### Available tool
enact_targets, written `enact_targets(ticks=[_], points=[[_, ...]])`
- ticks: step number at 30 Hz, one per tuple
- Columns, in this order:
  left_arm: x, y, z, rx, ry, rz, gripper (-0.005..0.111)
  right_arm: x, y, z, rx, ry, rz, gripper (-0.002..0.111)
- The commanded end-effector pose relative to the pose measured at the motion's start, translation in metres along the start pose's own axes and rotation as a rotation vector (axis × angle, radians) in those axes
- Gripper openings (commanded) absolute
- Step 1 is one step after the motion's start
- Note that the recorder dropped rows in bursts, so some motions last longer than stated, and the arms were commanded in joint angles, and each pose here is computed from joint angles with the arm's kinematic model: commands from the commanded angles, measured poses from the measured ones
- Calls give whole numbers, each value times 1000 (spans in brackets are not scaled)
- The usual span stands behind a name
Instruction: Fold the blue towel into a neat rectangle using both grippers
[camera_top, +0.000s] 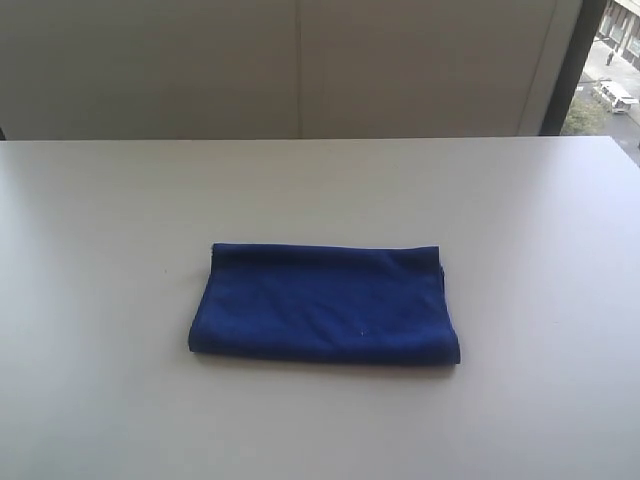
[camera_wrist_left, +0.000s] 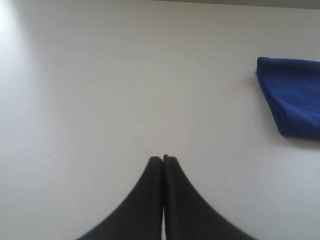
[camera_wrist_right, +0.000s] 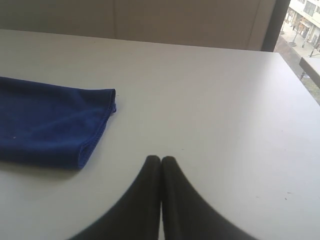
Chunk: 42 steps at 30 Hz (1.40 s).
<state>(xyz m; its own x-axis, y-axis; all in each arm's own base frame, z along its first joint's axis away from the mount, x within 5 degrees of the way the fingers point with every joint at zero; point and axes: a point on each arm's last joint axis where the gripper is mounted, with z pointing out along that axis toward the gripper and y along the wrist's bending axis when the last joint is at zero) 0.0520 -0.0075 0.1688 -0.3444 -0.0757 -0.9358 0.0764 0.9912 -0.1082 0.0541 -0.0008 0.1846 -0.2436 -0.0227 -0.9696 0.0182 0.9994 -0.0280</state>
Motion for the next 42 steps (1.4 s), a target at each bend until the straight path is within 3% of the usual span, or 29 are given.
enact_targets(ticks=[1, 42], points=[[0, 0, 0, 1, -4, -3, 0, 0, 0, 0, 10, -16, 12, 0], [0, 0, 0, -2, -4, 50, 0, 0, 0, 0, 10, -16, 12, 0]])
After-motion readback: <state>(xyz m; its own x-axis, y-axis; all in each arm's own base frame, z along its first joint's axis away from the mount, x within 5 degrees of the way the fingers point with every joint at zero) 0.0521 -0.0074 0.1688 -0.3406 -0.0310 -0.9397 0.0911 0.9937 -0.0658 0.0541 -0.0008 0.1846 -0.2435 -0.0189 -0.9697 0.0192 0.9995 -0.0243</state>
